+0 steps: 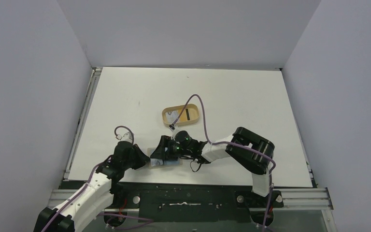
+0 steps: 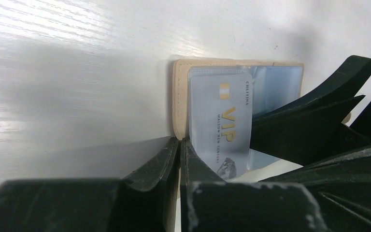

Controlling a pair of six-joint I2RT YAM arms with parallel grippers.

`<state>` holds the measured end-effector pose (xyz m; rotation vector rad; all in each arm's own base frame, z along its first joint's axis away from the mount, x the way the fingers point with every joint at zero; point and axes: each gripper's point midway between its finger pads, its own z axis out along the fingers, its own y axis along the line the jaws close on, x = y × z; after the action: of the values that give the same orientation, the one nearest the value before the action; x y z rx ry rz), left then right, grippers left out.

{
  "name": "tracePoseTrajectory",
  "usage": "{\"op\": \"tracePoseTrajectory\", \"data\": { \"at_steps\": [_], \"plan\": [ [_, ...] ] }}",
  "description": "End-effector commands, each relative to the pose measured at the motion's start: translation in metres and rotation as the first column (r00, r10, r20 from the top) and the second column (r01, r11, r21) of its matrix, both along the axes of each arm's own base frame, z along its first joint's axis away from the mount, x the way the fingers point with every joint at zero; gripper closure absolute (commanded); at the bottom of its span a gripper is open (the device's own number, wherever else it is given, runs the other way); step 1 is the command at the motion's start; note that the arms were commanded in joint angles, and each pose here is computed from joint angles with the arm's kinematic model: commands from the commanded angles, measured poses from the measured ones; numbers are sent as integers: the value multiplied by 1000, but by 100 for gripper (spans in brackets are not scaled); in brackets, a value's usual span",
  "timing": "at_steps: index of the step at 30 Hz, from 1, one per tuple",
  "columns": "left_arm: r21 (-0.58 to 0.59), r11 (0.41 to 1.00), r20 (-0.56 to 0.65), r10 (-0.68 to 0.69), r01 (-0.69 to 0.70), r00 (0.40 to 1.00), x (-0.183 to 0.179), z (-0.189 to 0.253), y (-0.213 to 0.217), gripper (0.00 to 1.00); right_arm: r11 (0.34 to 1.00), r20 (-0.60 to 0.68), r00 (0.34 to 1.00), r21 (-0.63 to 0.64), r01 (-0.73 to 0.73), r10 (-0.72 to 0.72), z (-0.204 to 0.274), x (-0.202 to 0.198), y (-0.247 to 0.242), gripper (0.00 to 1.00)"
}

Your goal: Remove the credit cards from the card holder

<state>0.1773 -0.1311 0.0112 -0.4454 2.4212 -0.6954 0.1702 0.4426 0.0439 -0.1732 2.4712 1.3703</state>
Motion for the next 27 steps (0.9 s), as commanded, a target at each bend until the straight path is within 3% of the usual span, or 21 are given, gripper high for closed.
{"op": "tracePoseTrajectory", "data": {
  "at_steps": [1, 7, 11, 18, 27],
  "plan": [
    [-3, 1000, -33, -28, 28, 999, -9, -5, -2, 100, 937, 107, 993, 339, -87, 54, 77, -7, 44, 39],
    [0, 1000, -34, -26, 26, 999, -9, -6, -2, 100, 919, 118, 992, 384, -91, 49, 85, -9, 41, 42],
    [3, 1000, -36, -27, 27, 999, -8, -6, -2, 100, 934, 95, 993, 342, -100, 72, 75, -9, 47, 42],
    [4, 1000, -36, -26, 26, 999, -8, -6, -1, 100, 982, 35, 993, 148, -119, 115, 35, -13, 44, 39],
    [12, 1000, -47, -22, 23, 999, -10, -7, 0, 100, 988, 22, 995, 120, -100, 98, 35, -5, 28, 39]
  ]
}}
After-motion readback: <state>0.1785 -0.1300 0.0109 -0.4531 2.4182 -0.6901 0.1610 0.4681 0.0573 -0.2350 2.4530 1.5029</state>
